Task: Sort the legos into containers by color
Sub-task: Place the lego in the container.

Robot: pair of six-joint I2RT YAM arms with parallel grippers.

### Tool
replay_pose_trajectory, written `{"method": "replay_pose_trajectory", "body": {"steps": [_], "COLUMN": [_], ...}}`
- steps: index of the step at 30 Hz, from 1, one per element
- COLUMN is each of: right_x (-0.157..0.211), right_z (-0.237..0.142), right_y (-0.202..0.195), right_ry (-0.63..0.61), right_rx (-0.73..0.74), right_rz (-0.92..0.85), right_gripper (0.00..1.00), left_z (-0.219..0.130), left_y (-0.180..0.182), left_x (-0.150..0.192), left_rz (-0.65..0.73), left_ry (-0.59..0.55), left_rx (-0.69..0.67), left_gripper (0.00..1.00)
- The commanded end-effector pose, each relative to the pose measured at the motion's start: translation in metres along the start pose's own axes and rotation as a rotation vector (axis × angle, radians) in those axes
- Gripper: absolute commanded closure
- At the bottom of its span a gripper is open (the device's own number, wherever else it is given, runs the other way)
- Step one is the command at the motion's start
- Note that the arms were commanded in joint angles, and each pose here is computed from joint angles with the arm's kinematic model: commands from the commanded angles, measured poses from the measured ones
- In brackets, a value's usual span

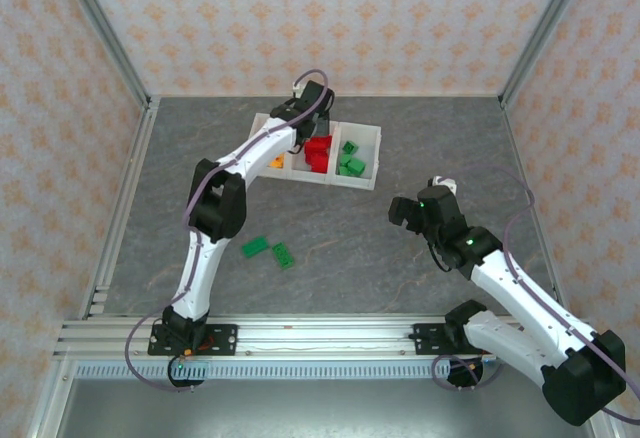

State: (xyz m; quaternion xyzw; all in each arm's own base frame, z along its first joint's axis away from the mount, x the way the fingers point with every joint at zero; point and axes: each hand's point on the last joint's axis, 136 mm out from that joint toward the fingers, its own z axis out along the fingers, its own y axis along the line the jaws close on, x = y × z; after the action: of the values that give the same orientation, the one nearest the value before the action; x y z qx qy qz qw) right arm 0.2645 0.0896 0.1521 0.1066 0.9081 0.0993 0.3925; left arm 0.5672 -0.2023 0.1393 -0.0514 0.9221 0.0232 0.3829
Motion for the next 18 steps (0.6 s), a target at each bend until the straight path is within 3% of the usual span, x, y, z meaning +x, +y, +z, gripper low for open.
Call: {"method": "replay_pose_trajectory", "body": {"steps": [1,6,10,13,18], "right_x": [-0.002,-0.001,0.000,0.000,0.000], "right_z": [0.000,0.000,0.001,0.001,0.001], "right_y": [0.001,0.001,0.001,0.001,0.002], "right_ry": [-0.011,-0.008,-0.003,-0.002,0.000], "right_rx": [-0.003,-0.004,-0.004,-0.006,-0.010], "right_rz": [-0.009,-0.011,-0.013,-0.013,-0.012], "right_gripper": [0.00,0.00,0.00,0.00,0.00], "left_z": [-0.022,-0.061,-0.091,-0.114,-0.138], "left_y": [-0.004,0.004,0.019,0.026,0.034], "left_x": [-0.016,-0.027,-0.022,-0.007,0.048], "left_rz": [-0.012,-0.034,-0.061,-0.080,-0.080], "left_ry": [-0.044,-0.108,-0.123,-0.119,-0.064], "left_rx": [0.058,0.100,0.106,0.124,0.067], "left_gripper": [0.14,0.01,0.01,0.01,0.01]}}
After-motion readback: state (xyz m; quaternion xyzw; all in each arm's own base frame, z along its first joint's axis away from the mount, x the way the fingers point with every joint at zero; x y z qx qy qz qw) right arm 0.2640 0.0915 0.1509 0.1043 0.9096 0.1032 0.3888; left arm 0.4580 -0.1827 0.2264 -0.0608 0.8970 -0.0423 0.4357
